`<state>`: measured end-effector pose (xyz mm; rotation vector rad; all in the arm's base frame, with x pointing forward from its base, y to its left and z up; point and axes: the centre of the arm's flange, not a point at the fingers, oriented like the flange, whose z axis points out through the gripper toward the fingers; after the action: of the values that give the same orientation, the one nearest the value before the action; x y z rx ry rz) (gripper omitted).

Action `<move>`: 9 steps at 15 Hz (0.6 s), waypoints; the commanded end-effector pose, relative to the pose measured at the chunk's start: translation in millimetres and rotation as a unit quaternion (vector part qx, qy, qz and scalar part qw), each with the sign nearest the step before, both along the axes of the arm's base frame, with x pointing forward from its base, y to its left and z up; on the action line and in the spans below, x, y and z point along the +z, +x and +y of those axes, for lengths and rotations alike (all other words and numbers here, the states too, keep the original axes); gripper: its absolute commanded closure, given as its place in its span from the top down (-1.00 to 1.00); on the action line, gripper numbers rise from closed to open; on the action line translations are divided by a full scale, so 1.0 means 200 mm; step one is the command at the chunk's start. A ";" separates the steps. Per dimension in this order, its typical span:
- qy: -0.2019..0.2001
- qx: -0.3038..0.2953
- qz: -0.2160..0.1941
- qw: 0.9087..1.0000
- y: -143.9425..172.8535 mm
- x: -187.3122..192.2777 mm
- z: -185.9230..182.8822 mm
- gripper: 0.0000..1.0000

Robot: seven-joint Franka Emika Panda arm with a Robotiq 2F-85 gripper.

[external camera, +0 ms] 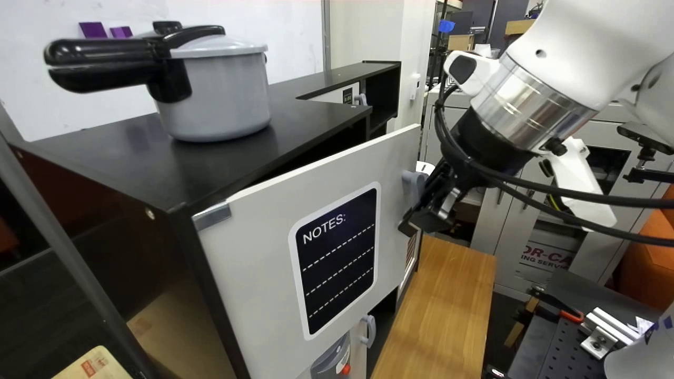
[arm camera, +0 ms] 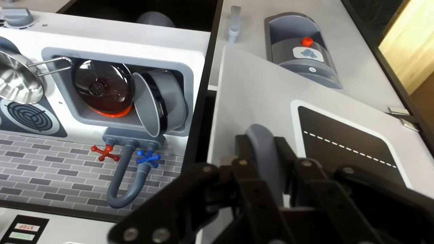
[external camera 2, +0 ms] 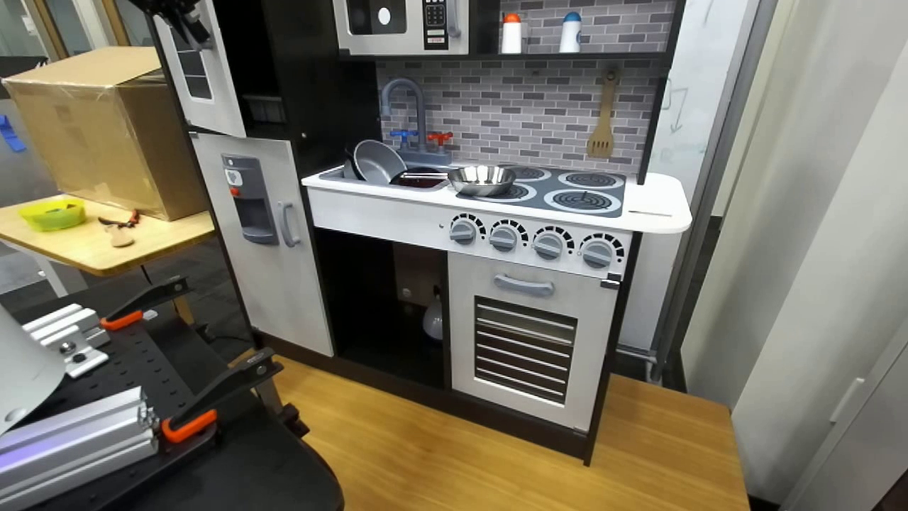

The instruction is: Open the top door of the fridge

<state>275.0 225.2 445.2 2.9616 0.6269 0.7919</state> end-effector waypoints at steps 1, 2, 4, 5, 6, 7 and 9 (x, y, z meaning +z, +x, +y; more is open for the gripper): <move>-0.019 0.010 -0.013 1.000 -0.18 0.04 0.03 -0.89; -0.019 0.007 -0.012 1.000 -0.21 0.05 0.05 -0.89; -0.021 0.006 -0.012 1.000 -0.27 0.07 0.08 -0.89; -0.022 0.008 -0.011 1.000 -0.29 0.08 0.09 -0.89; -0.025 0.009 -0.011 1.000 -0.32 0.08 0.11 -0.89; -0.026 0.013 -0.010 1.000 -0.34 0.09 0.12 -0.89; -0.029 0.020 -0.009 0.999 -0.38 0.10 0.14 -0.89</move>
<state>214.0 248.8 448.4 2.9410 0.5869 0.7515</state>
